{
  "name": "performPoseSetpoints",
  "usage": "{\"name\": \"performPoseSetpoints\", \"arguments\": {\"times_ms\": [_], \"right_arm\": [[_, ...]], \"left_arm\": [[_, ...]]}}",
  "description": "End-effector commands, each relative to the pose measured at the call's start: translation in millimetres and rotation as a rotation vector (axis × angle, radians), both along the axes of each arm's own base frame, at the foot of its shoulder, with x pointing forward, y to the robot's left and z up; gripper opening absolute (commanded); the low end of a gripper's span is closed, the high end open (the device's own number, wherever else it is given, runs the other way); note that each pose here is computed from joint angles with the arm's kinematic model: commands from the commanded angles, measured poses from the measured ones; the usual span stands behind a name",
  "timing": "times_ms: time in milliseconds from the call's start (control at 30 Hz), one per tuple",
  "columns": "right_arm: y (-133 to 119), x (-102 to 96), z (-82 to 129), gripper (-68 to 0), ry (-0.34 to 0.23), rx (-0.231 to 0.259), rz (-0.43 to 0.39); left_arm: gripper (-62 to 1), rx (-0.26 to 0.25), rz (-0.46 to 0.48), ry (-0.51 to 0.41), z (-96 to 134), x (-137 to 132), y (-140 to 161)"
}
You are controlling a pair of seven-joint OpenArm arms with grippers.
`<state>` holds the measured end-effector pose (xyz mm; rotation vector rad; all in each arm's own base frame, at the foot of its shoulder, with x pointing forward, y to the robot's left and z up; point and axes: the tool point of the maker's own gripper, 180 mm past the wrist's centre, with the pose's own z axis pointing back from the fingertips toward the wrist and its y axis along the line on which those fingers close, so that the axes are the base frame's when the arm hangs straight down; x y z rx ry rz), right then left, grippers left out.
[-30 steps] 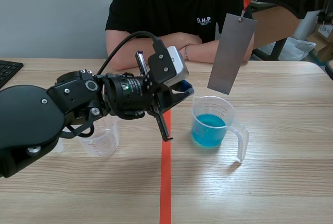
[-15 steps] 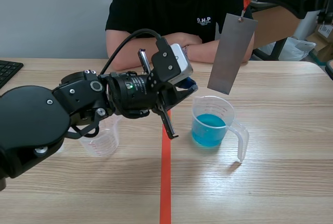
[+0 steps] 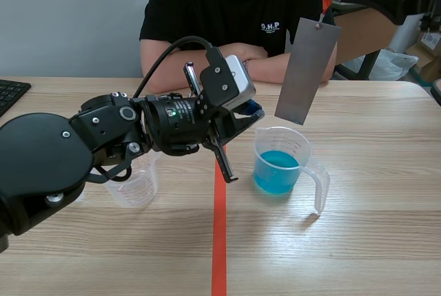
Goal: Do the redox reaction experiment.
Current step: 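Raise the plate and point at it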
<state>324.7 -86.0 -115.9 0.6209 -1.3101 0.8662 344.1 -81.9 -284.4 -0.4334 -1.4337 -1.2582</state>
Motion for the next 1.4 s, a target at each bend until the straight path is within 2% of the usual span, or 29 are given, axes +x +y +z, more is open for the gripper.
{"name": "performPoseSetpoints", "arguments": {"times_ms": [0, 800, 967, 1133, 1233, 1367], "right_arm": [[-1.9, 0.7, 13.7, -66.0, -0.034, 0.016, -0.001], [-1.8, 0.7, 14.2, -66.0, -0.035, 0.019, -0.001], [-1.8, 0.7, 14.2, -66.0, -0.035, 0.019, -0.001], [-1.9, 0.7, 14.0, -66.0, -0.035, 0.018, -0.001], [-1.9, 0.7, 14.0, -66.0, -0.035, 0.018, -0.001], [-1.9, 0.7, 14.0, -66.0, -0.035, 0.018, -0.001]], "left_arm": [[-56.2, -0.054, -0.017, -0.031, 19.3, 3.0, -8.1], [-56.2, -0.053, -0.022, -0.024, 17.7, 1.3, -8.4], [-56.2, -0.071, -0.017, -0.012, 18.3, 0.9, -6.3], [-56.2, -0.119, -0.005, 0.023, 17.5, -6.8, 7.1], [-56.2, -0.13, -0.002, 0.031, 19.9, -17.4, 20.3], [-56.2, -0.099, 0.026, 0.003, 22.3, -34.3, 43.3]]}}
